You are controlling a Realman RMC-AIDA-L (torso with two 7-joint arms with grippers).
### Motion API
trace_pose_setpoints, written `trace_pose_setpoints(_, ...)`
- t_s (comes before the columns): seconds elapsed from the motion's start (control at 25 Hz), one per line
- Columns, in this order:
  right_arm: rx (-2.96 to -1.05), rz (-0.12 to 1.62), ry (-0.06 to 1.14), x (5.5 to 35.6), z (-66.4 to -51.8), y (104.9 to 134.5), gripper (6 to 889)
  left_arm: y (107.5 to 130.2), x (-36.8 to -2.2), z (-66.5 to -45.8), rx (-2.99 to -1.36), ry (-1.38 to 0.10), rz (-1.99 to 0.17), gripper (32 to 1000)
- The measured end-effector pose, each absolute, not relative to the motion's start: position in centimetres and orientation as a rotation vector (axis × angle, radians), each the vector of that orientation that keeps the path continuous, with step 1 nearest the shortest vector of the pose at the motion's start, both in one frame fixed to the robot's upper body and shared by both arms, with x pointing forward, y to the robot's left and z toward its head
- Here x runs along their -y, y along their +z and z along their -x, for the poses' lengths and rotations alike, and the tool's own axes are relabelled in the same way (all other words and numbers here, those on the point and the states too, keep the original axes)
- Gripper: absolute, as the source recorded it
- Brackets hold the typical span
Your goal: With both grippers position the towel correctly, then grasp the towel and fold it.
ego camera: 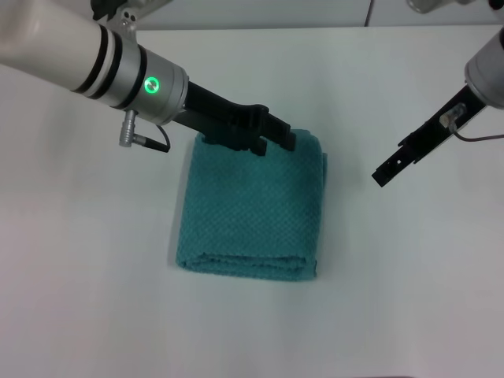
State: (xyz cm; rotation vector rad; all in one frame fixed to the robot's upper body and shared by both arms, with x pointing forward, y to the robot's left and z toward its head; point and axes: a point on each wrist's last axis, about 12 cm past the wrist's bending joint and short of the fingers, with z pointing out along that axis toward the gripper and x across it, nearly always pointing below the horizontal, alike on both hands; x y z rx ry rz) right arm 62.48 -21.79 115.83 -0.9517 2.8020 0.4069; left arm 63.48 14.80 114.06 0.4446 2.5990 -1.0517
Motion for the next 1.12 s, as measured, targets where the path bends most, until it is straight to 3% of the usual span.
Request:
trace_pose_setpoints(0.08,-2.802,0.952,0.407,21.8,-62.47,115.82,853,114.09,-14.85,-63.49,-2.601,-1.047,-0.448,359)
trace_pose_setpoints(0.28,-2.806,0.95,0.409,21.88,-62.4,115.74,853,113.96,-15.19,-63.5,-2.611,-1.036,-0.439,633)
trace_pose_setpoints(0.4,-2.807,0.949,0.409,21.9,-62.39,115.72,854,113.95,-15.43,-63.53,-2.618,-1.03,-0.431,855)
trace_pose_setpoints(0.6,-2.807,0.948,0.409,21.91,-62.38,115.71,853,114.02,-15.45,-63.5,-2.622,-1.03,-0.436,937)
trace_pose_setpoints(1.12,-2.809,0.947,0.41,21.91,-62.37,115.68,854,114.02,-15.59,-63.54,-2.627,-1.026,-0.432,937)
